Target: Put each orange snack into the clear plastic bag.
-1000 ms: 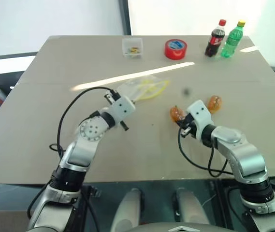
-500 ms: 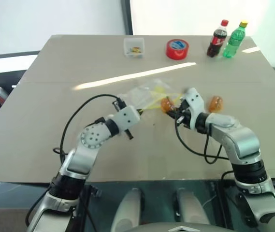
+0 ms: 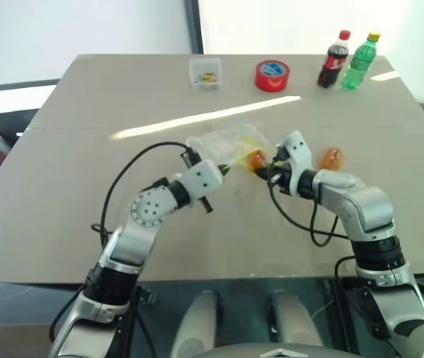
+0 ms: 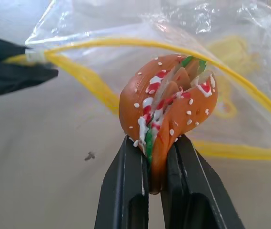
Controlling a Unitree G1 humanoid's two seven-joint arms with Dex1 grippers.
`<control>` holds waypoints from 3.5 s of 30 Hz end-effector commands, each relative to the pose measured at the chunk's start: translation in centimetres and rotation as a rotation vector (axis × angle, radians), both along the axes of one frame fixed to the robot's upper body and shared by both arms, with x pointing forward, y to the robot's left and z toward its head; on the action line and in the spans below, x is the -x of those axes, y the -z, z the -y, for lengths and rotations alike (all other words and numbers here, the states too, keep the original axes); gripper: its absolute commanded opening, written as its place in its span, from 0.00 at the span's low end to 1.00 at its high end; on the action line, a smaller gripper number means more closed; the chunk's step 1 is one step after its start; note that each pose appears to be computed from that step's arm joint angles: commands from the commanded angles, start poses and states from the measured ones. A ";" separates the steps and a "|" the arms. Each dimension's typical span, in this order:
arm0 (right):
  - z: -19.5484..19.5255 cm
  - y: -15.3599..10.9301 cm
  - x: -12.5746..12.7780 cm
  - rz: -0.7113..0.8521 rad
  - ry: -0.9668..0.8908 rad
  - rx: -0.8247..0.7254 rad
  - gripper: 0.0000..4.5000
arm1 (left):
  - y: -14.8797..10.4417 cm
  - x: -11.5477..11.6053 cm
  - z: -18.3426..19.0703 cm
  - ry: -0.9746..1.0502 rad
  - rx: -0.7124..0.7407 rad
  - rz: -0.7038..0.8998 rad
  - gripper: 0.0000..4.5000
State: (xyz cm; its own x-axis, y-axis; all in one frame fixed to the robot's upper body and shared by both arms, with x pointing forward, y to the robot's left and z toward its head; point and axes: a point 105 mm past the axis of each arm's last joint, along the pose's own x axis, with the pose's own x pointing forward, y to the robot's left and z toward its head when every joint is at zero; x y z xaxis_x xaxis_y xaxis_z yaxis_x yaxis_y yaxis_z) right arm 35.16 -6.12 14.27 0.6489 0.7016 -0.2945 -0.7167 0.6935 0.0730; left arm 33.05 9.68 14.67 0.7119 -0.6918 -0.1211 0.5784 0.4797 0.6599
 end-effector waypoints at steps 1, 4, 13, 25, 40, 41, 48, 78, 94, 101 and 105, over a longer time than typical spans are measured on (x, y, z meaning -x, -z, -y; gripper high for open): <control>-0.2 -1.7 -0.3 0.060 -0.030 -0.011 0.01 | -1.1 0.8 0.7 0.066 -0.005 0.053 0.00; -0.6 -1.7 -0.4 0.078 -0.074 0.012 0.01 | -0.6 1.4 0.8 0.127 -0.028 0.038 0.00; -1.8 -1.3 -0.7 0.140 -0.213 0.067 0.01 | 0.3 2.5 0.9 0.271 -0.028 0.042 0.00; 0.1 -2.8 -4.3 0.170 0.019 -0.003 0.83 | 0.8 0.7 -0.3 0.125 0.122 -0.038 0.00; 9.9 -5.1 -0.7 0.212 0.147 0.170 0.83 | -2.2 -1.7 -1.0 -0.069 0.456 -0.154 0.00; 11.1 -5.3 -1.3 0.220 0.218 0.188 0.83 | -2.2 -1.6 -1.0 -0.071 0.459 -0.160 0.00; 16.0 -2.4 -3.2 0.131 0.517 0.265 0.83 | -1.8 -1.4 -0.3 -0.058 0.453 -0.175 0.00; 2.7 -4.5 1.8 0.283 -0.201 0.090 0.25 | -1.3 -1.9 -0.5 -0.070 0.434 -0.176 0.00; 0.1 -1.2 -4.1 0.091 -0.078 0.174 0.25 | -1.0 -0.1 0.6 0.036 0.401 -0.191 0.00; -2.9 -3.0 -5.2 -0.014 -0.029 -0.090 0.25 | -0.6 0.7 1.6 0.111 0.374 -0.204 0.00; -4.1 -3.6 -5.2 -0.041 -0.049 -0.162 0.25 | -0.5 0.8 2.0 0.131 0.379 -0.213 0.00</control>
State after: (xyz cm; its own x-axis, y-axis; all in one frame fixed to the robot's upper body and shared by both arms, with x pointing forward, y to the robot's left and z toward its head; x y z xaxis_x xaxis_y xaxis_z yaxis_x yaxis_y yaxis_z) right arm 40.17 -2.30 15.83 0.6007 0.7562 -0.2596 -0.7226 0.6525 0.2284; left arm 32.77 8.28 13.81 0.6324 -0.7741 -0.0280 0.7478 0.6007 0.2826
